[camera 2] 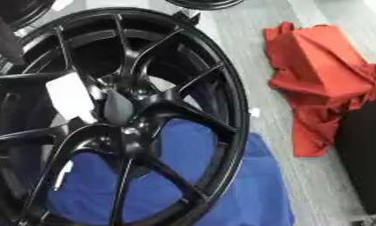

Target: Pull the pin out of the wheel hub.

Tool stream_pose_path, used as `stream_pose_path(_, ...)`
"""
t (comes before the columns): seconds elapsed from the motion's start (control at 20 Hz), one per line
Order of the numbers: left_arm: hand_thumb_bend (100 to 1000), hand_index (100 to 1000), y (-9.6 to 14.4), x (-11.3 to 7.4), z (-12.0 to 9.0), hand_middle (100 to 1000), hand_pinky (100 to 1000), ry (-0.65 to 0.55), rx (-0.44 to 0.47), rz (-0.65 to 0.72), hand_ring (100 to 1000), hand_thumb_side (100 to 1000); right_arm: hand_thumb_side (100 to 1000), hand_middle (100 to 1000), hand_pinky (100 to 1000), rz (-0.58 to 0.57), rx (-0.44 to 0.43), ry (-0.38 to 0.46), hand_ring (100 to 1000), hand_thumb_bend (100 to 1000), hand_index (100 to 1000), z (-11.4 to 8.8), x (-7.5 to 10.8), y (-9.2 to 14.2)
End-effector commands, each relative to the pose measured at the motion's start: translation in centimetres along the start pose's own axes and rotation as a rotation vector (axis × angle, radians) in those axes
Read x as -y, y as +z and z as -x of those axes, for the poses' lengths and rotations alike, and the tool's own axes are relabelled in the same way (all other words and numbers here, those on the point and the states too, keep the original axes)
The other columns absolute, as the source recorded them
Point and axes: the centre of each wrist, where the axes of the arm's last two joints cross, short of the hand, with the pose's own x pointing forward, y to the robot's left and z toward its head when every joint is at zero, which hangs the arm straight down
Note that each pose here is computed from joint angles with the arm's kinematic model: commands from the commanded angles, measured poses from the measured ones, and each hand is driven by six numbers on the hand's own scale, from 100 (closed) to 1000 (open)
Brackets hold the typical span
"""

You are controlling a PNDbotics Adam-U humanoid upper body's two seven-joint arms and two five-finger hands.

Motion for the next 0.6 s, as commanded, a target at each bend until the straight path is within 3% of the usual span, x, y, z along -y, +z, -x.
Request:
stream_pose_path(0.05, 376, 873, 0.1, -1.0, -0.5, 795, 868, -0.023, 0.033, -0.026, 824, 234, 265, 655, 630, 0.014, 0.028, 0.013, 439, 100, 696, -0.6, 0.9, -0.5)
stream_pose_path(0.35, 504, 877, -0.9, -1.4, -1.2, 809, 884, -0.027, 0.126, -0.036, 835, 100, 266, 655, 629, 0.014, 0.033, -0.002, 438, 100, 696, -0.8, 0.7, -0.6)
stream_pose_path(0.6, 501, 870, -1.5, -1.7, -1.6, 801, 880, -0.030, 0.152, -0.040, 828, 100, 268, 655, 626, 0.015, 0.035, -0.013, 437, 100, 696, -0.9, 0.5, -0.7)
